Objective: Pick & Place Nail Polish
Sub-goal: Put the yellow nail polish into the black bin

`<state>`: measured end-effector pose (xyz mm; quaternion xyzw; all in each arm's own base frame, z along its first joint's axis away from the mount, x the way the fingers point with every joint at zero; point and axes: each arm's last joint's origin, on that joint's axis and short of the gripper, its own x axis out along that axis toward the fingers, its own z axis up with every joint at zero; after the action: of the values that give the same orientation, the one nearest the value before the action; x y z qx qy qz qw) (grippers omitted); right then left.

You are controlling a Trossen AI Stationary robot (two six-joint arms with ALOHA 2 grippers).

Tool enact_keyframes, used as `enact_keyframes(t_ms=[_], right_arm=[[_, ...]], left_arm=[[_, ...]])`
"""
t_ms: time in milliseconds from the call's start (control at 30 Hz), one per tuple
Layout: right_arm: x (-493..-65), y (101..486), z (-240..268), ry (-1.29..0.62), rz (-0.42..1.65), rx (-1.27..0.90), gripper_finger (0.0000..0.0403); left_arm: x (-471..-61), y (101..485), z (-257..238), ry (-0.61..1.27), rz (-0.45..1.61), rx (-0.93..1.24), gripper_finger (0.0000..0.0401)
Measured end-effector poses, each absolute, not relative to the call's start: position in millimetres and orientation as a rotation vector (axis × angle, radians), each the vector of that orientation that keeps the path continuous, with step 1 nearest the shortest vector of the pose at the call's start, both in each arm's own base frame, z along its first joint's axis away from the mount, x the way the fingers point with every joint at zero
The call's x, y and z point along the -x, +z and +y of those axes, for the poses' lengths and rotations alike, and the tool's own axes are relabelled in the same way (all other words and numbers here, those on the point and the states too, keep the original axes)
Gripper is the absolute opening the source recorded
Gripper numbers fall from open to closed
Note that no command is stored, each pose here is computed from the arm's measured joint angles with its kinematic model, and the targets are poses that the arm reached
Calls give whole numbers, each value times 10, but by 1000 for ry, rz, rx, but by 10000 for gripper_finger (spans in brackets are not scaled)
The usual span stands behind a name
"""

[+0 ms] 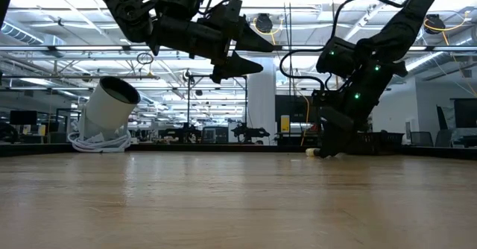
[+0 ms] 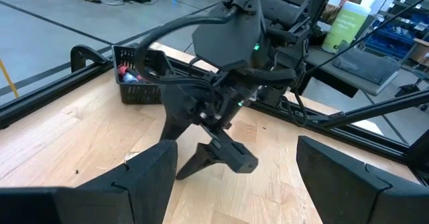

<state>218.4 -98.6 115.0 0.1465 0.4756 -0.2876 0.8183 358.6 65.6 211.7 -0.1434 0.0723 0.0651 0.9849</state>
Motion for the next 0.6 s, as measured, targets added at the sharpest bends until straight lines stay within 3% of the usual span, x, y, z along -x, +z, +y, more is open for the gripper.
enact_keyframes(t_ms=[600], right_arm=[[-2258, 1187, -1038, -614, 915, -284, 215]], left_arm=[[-3585, 2116, 658, 131, 146, 289, 294]])
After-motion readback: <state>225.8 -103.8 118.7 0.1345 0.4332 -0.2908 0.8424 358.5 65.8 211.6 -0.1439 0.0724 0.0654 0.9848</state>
